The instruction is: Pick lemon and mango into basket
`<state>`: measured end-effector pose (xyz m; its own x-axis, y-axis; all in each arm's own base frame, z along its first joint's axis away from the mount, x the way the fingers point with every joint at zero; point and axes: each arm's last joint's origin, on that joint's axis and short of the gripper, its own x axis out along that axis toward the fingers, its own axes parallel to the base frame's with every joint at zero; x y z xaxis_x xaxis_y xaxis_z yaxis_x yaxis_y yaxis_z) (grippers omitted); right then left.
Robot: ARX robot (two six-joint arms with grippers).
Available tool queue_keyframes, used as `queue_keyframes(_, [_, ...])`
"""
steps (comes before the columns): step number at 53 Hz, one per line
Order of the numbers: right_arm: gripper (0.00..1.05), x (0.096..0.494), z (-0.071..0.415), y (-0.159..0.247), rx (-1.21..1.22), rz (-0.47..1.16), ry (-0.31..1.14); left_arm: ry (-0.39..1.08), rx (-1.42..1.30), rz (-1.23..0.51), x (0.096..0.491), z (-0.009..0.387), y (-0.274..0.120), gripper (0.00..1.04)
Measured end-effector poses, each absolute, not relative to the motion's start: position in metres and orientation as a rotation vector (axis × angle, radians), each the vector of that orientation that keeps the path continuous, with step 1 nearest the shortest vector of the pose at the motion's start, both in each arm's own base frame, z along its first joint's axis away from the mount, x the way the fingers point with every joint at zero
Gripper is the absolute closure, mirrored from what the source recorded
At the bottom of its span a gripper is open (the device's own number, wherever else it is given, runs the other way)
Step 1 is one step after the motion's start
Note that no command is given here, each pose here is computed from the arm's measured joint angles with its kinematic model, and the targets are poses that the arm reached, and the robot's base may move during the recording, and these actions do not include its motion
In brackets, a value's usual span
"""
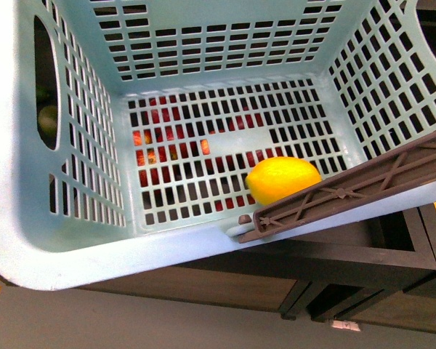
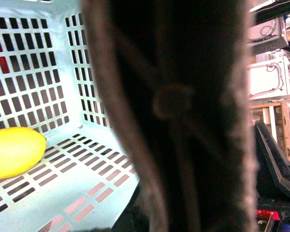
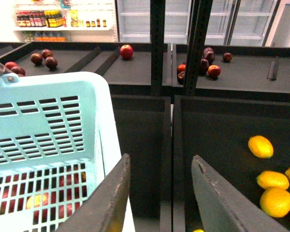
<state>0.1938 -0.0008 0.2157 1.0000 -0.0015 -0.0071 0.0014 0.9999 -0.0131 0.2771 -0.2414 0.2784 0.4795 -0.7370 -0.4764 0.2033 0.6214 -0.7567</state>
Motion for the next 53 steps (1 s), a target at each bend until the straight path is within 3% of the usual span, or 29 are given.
queue_keyframes(11, [1.03, 0.173, 0.199, -0.001, -0.012, -0.001, 0.009, 0.894, -0.687, -0.632, 0.277, 0.278, -0.241, 1.01])
queue_keyframes(22, [1.03, 0.154, 0.186, 0.000, -0.010, -0.001, 0.009, 0.896, -0.688, -0.634, 0.277, 0.278, -0.241, 1.01])
queue_keyframes(53, [0.17, 0.152, 0.185, 0.000, -0.010, -0.001, 0.006, 0.894, -0.688, -0.632, 0.277, 0.278, -0.241, 1.01])
